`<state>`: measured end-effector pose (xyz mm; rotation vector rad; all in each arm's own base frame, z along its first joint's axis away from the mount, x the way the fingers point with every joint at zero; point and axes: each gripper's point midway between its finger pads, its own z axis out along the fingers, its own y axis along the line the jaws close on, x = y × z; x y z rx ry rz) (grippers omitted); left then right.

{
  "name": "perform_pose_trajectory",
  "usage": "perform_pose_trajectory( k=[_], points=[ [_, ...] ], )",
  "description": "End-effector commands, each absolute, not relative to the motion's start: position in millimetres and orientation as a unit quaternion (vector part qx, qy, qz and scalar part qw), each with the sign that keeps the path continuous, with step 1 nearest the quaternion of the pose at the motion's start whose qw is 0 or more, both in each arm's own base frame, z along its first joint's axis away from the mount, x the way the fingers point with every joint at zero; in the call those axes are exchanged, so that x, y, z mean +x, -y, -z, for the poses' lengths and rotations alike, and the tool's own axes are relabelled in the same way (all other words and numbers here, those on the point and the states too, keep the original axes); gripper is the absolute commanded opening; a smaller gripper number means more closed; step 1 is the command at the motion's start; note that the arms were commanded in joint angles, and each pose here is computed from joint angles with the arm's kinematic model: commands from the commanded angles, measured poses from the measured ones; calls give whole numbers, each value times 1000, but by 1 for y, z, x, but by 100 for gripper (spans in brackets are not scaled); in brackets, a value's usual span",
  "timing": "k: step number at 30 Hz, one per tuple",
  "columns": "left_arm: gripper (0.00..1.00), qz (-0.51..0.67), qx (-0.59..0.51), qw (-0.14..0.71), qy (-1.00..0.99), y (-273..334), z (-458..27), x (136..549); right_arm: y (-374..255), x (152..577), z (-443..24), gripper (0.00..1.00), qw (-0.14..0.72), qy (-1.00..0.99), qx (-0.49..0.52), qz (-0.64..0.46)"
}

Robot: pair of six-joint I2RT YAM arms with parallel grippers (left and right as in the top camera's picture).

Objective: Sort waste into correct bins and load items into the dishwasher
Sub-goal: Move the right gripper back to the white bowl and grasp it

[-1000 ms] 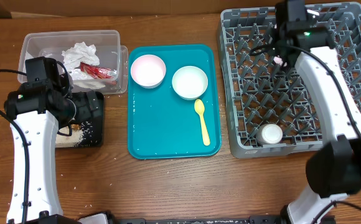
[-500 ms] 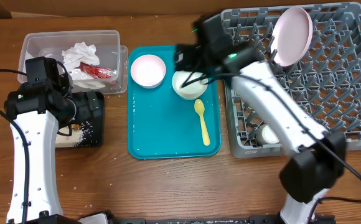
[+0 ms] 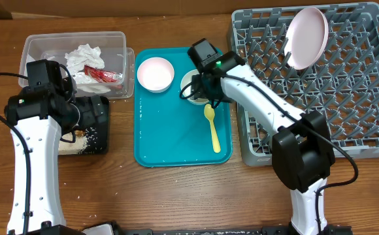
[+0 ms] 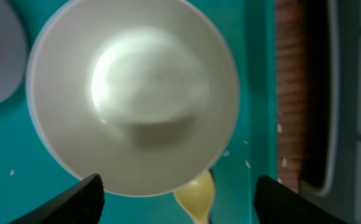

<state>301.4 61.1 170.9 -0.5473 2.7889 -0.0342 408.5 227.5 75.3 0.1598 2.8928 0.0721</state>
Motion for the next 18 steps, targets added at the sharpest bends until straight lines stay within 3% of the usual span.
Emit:
perform_pose_trajectory(
  k=[1, 4, 8, 13, 18],
  points=[
    [100, 16, -181, 148, -972, -61, -169, 302, -214, 413, -80, 74, 126, -987, 98, -24],
    [100, 16, -181, 148, -972, -61, -169, 302, -217, 415, -70, 69, 121, -986, 107, -26],
    [100, 16, -181, 148, -972, -61, -169, 302, -219, 420, -51, 55, 116, -984, 135, -26],
    [100, 16, -181, 148, -972, -61, -169, 302, -222, 424, -29, 47, 106, -984, 140, -24],
    [100, 16, -181, 148, -972, -61, -169, 302, -222, 427, -28, 34, 113, -983, 142, -27]
  ],
)
